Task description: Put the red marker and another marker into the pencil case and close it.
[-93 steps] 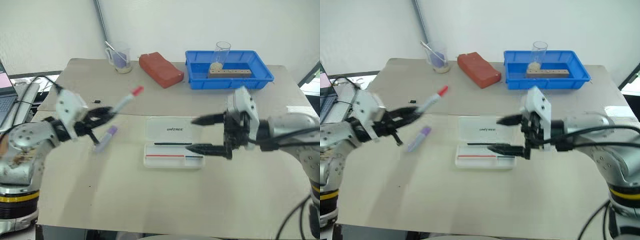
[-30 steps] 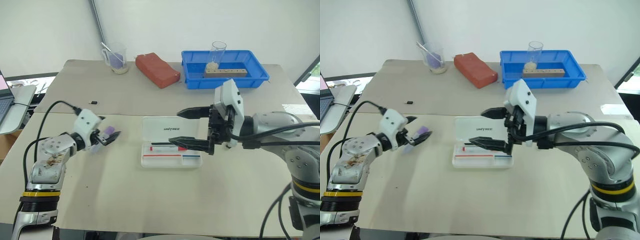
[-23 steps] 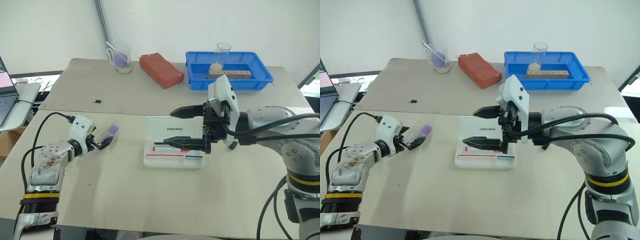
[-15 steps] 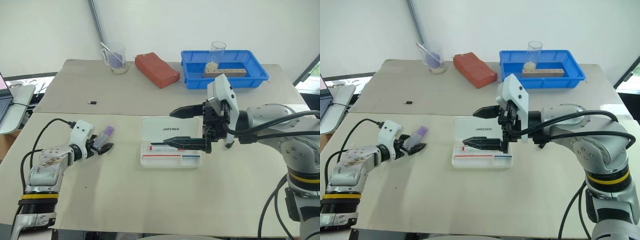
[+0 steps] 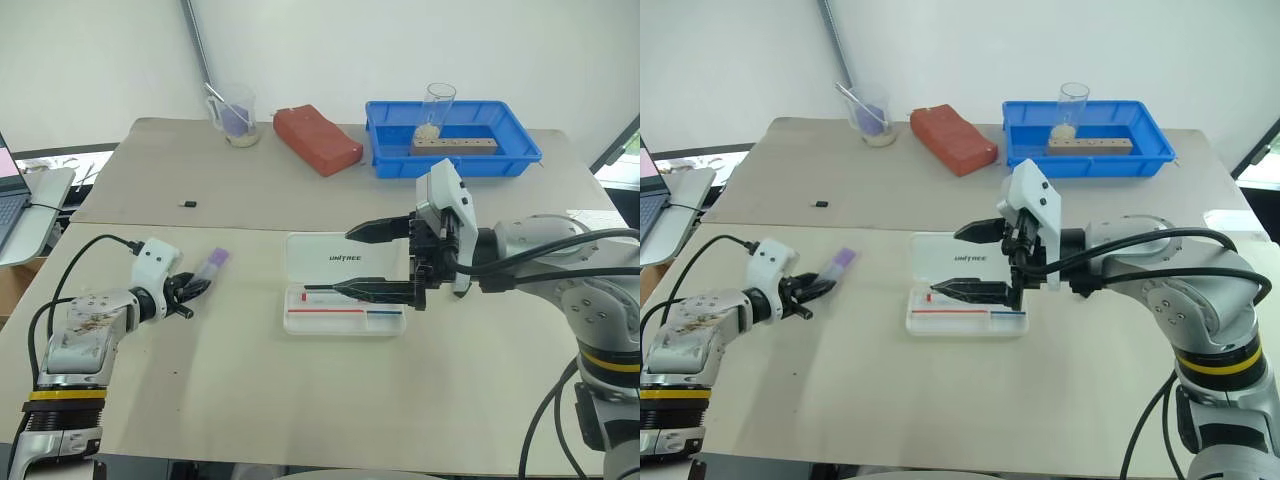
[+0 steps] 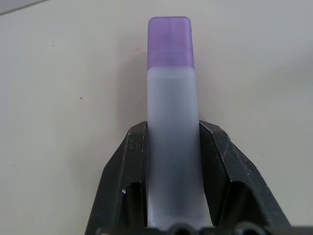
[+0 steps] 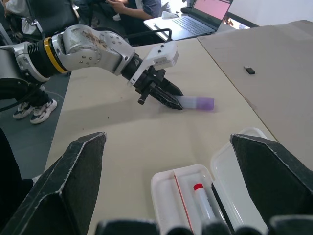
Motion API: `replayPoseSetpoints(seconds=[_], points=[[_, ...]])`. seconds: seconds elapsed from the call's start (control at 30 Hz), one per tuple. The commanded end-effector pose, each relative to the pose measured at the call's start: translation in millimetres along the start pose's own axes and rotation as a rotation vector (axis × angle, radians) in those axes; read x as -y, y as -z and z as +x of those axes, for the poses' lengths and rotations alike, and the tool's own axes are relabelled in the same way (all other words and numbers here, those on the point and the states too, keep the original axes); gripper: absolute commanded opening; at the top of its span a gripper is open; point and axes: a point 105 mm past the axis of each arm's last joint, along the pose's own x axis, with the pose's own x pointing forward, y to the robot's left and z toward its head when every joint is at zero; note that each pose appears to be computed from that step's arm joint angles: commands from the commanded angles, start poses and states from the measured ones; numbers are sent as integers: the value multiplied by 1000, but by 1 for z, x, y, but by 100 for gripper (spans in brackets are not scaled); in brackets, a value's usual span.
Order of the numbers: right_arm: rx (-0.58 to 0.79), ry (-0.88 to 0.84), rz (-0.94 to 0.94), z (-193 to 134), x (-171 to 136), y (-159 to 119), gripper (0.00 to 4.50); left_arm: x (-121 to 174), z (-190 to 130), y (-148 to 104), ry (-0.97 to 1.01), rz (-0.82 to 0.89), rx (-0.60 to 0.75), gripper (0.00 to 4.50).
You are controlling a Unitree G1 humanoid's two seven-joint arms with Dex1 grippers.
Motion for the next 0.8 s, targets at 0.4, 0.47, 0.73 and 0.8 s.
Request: replayPoseSetpoints(seconds=[0.4, 0.47, 0.73, 0.8], points=[[-177, 141, -19, -44, 4, 46, 450, 131, -36, -77, 701, 627, 178, 94], [-180, 157, -10, -46, 4, 48, 450, 141, -24, -73, 741, 684, 172, 94], [-181, 212, 7, -50, 3, 49, 450, 161, 19, -68, 804, 787, 192, 94], [-178, 225, 12, -50, 2, 49, 450, 166, 29, -68, 802, 792, 201, 94]])
